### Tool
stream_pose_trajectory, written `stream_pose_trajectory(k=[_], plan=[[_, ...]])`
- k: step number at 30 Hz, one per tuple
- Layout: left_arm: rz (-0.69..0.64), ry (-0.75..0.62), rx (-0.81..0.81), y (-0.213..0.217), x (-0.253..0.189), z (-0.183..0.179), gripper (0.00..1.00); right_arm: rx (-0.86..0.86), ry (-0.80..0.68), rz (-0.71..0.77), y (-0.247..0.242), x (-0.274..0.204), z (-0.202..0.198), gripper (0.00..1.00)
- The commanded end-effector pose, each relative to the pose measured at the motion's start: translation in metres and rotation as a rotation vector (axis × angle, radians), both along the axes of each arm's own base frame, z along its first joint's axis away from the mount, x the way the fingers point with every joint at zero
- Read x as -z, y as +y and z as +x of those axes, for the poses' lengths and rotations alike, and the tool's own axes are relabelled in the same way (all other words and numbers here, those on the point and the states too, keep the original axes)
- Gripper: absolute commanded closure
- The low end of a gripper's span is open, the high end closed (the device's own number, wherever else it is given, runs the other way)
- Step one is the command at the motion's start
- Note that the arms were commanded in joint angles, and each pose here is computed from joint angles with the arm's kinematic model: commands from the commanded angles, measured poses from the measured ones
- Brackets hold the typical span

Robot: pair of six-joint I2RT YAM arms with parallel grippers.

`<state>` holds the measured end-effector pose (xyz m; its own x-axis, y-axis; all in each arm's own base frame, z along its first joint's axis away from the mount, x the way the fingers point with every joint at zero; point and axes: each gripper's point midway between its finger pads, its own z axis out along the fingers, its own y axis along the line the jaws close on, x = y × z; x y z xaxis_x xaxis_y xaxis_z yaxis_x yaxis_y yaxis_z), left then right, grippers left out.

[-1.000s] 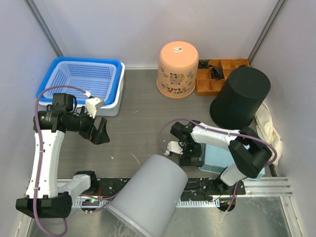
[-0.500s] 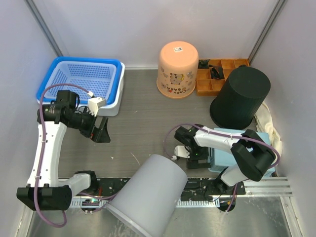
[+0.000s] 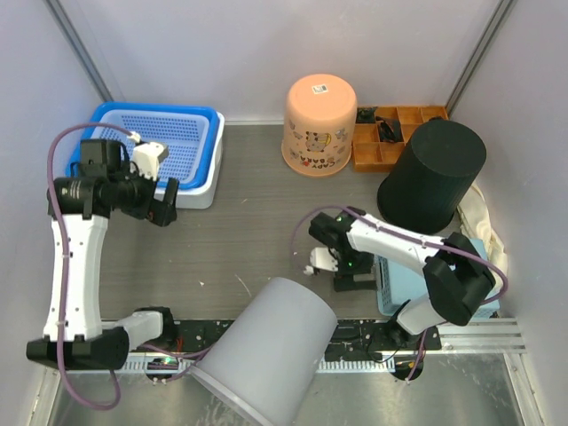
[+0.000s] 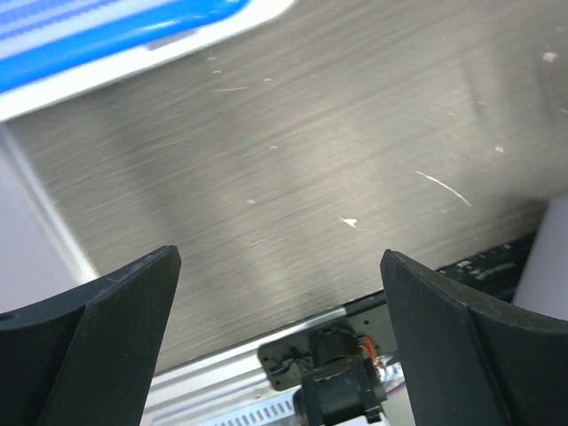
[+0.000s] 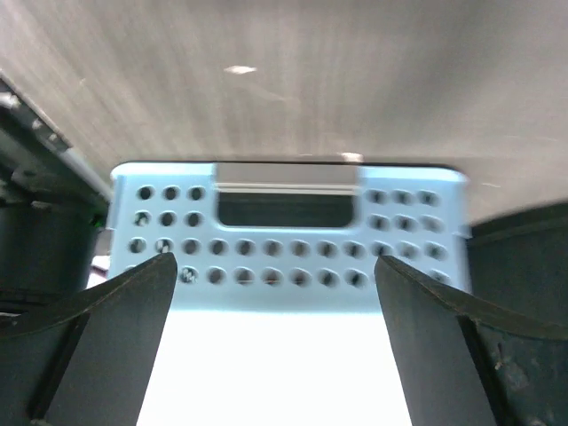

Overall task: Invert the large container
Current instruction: Move the container to the corner of the board.

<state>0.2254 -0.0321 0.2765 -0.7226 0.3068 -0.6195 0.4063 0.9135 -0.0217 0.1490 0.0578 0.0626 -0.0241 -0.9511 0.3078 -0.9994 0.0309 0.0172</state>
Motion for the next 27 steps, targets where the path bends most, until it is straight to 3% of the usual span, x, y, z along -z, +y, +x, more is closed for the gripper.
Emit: stream_pose_trajectory(k=[1,7,11,14,16,21,27], plan=[[0.162,-0.017,-0.192,0.042,-0.009,0.057,0.02,0.007,-0.190,0.108,0.035,-0.054,0.049,0.00],[0.095,-0.004,-0.137,0.028,-0.017,0.112,0.01,-0.001,-0.416,0.341,0.094,-0.104,0.114,0.00],[0.056,-0.034,-0.106,0.020,-0.022,0.152,0.18,0.003,-0.543,0.376,0.104,-0.120,0.140,0.00],[-0.009,-0.016,-0.118,0.011,-0.017,0.183,0.14,0.053,-0.630,0.431,0.108,-0.134,0.155,0.00],[-0.077,-0.006,-0.154,0.003,-0.009,0.205,0.07,0.094,-0.662,0.495,0.111,-0.144,0.157,0.00],[-0.253,0.022,-0.171,-0.023,0.027,0.257,0.07,0.175,-0.666,0.546,0.086,-0.151,0.147,0.00],[-0.248,0.090,-0.218,-0.024,0.077,0.293,0.08,0.297,-0.699,0.582,0.046,-0.163,0.140,0.00]])
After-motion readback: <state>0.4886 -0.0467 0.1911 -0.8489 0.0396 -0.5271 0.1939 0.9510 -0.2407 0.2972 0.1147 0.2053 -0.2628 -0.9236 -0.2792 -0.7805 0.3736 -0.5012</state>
